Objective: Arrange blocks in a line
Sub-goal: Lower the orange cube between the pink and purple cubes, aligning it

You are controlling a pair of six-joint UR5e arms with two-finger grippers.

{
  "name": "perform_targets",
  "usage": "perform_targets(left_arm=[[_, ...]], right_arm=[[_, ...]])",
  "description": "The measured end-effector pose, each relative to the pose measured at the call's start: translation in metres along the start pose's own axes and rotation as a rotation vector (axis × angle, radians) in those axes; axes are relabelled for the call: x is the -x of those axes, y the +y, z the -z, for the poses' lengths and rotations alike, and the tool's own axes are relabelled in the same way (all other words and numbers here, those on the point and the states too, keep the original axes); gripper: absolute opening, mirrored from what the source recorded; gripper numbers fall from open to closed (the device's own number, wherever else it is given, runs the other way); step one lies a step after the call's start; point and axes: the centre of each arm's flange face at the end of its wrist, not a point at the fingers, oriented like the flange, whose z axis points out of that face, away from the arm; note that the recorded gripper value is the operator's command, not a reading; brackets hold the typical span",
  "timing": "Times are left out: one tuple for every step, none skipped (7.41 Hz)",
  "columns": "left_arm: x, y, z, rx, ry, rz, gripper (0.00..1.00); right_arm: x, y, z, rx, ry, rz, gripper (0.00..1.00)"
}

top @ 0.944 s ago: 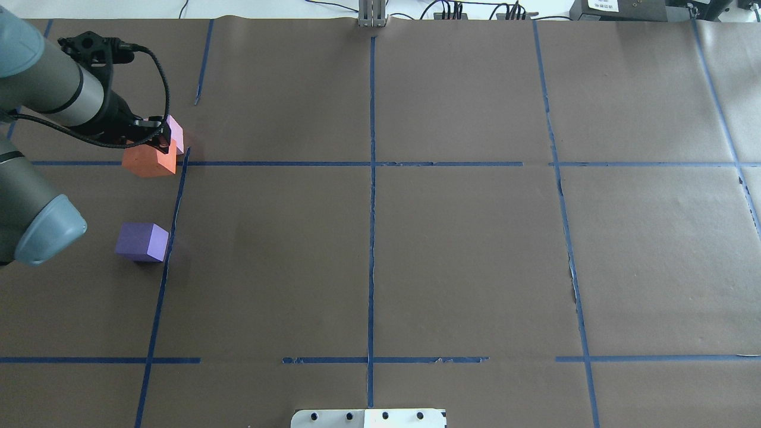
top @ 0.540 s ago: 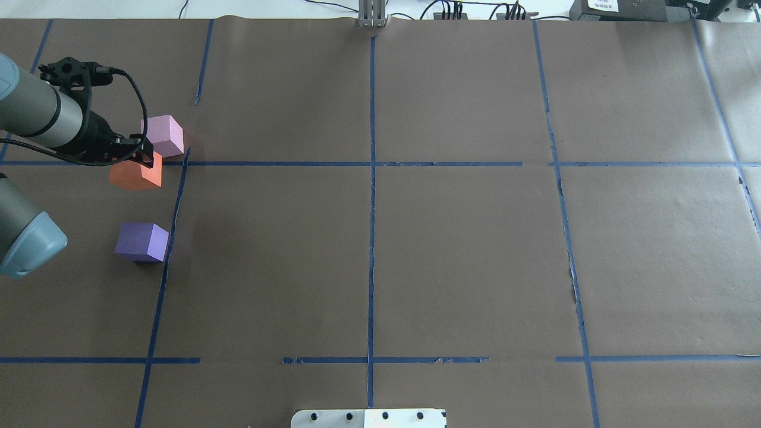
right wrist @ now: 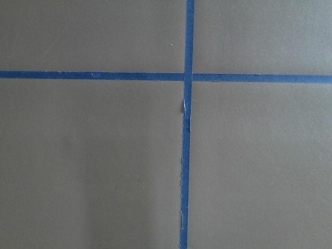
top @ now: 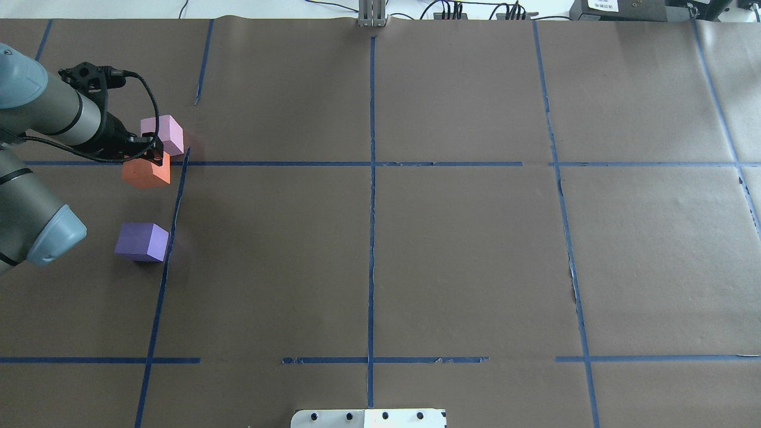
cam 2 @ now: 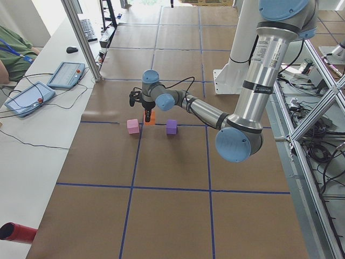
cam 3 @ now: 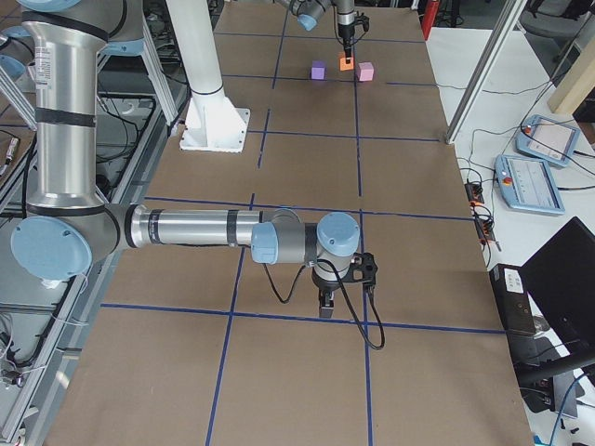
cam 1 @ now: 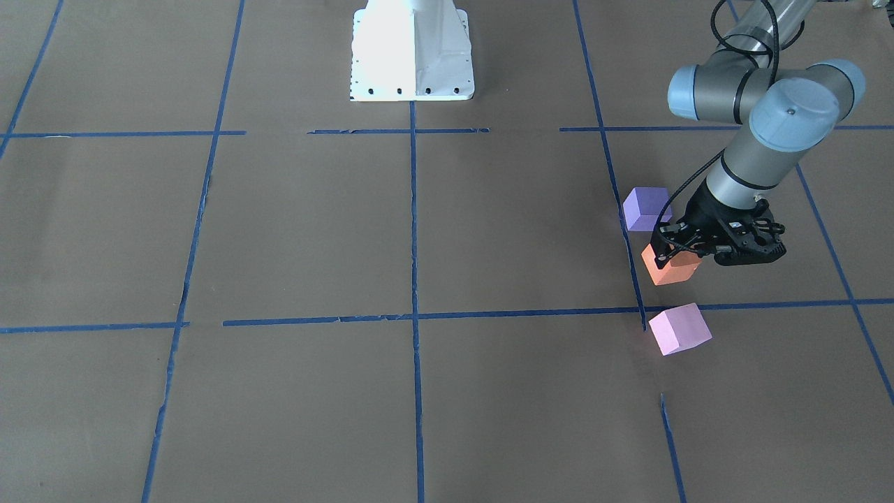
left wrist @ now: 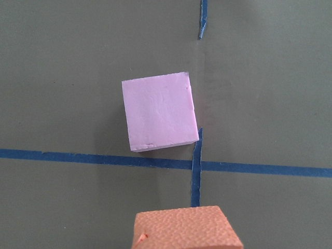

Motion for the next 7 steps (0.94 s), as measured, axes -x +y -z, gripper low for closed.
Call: perform_targets(left_arm=[[0.003,0.0,-0.006,-0.006,0.006,-0.014,0.0],[0.004,0.003,-0.011,-0.009,0.014,-0.036,0.0],[0.003,0.005,-0.014,-0.01,0.02,-0.058,0.0],[0.002,0.007,-0.016,-0.008,0.023,-0.071,0.0],[0.0,0.01,-0.019,-0.003,0.022,-0.079,0.0],[-0.002,0.014,-0.022,0.003,0.022,-0.086,0.0],[-0.003,0.015,-0.024,0.006,0.021,-0.09,0.0]], right_arm=[[0.0,0.0,0.0,0.0,0.0,0.0,1.0],[0.0,0.0,0.0,0.0,0.0,0.0,1.0],[0.0,0.0,0.0,0.0,0.0,0.0,1.0],[0.0,0.0,0.0,0.0,0.0,0.0,1.0],[0.0,0.0,0.0,0.0,0.0,0.0,1.0],[0.0,0.0,0.0,0.0,0.0,0.0,1.0],[0.0,0.0,0.0,0.0,0.0,0.001,1.0]])
